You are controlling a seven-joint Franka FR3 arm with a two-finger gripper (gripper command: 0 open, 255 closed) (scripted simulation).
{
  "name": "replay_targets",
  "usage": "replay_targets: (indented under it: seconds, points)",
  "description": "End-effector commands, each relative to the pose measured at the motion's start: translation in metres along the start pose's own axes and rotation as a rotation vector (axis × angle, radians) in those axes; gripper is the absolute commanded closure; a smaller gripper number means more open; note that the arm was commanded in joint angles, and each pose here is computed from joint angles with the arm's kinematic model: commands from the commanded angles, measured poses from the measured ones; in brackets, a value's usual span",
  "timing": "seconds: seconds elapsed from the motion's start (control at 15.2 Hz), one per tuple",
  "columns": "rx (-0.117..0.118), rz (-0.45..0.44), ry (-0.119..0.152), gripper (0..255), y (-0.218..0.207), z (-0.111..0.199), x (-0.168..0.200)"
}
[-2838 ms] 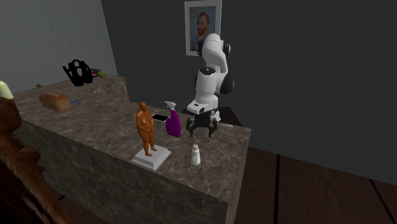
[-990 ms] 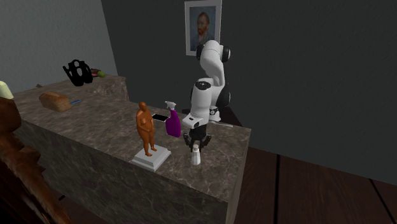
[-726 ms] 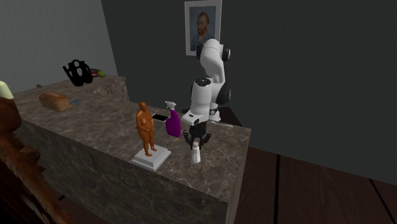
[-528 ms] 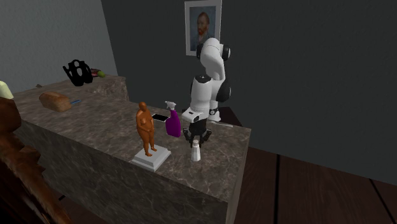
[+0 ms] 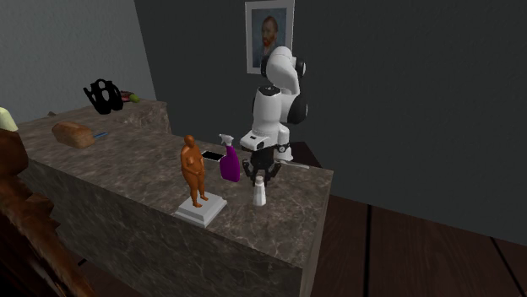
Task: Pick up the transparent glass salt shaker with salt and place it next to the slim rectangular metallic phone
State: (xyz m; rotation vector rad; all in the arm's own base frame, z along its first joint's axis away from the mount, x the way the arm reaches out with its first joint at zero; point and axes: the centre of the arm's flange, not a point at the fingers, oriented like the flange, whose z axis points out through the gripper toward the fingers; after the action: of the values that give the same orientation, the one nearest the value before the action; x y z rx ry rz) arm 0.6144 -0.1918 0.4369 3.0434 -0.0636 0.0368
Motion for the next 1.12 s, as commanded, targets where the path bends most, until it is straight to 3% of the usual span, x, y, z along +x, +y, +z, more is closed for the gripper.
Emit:
replay_targets:
  seconds: [0.0,1.06]
  points:
    - [0.0,0.0,0.0,255,0.0,-0.011,0.0]
    - [0.0,0.0,0.0,255,0.008,-0.095,0.002]
